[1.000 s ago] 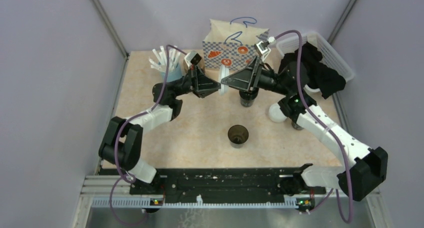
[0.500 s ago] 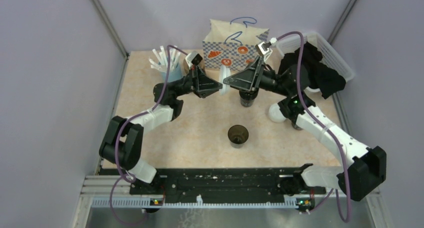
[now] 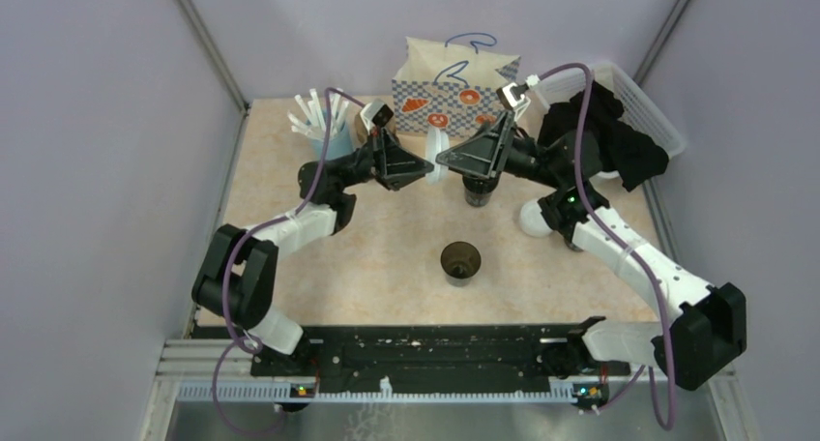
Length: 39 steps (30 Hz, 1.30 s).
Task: Pack the takeout coffee
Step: Pick up the cup lid from the center of the board.
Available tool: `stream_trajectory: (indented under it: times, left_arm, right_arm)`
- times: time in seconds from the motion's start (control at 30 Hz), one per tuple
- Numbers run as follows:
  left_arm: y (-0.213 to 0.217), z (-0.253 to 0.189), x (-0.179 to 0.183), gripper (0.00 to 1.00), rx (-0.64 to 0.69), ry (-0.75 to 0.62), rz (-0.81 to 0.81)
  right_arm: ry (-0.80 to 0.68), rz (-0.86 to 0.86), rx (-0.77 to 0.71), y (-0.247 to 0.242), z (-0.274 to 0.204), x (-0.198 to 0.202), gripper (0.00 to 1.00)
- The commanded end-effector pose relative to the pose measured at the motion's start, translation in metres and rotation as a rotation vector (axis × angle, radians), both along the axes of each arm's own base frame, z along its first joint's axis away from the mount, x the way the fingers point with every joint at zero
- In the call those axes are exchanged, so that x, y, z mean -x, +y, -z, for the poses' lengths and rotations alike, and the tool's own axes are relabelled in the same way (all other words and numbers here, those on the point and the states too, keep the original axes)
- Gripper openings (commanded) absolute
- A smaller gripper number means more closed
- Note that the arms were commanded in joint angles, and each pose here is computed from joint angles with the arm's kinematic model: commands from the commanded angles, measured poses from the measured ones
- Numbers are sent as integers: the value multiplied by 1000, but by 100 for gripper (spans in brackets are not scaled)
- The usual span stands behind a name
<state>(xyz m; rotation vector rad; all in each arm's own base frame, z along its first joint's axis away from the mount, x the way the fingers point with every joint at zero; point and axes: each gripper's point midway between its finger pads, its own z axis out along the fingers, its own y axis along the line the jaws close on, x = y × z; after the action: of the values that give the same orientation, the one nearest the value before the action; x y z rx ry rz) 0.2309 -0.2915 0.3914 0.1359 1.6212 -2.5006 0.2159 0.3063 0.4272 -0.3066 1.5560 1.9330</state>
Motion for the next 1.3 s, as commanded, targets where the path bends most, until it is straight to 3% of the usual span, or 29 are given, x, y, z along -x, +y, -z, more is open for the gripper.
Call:
stream_trajectory:
  times: [0.0,0.4,0.6,0.8,0.93,1.03,1.27]
  left_arm:
    - [16,-26,33,0,147,-191,25]
    - [14,-22,29,0,133,-183,3]
    - [-4,15,3,0,-152,-183,-143]
    - [6,52,-22,0,-437,-46,-290]
    - [23,80,-38,0,-738,9,-400]
    - [37,94,-40,0,-908,15,-425]
    - [57,113,-34,0,-1053,17,-468]
  right_arm:
    - [-121,-27,-44,-10,-28,22,99]
    - [-162,4,-10,-13,-28,23,99]
    - [-195,203,195,-31,-5,8,99]
    - [-216,450,470,-80,31,1,99]
    - [-438,513,697,-108,56,0,97]
    - [-814,361,761,-97,57,17,97]
    - [-1341,22,886,-12,69,46,95]
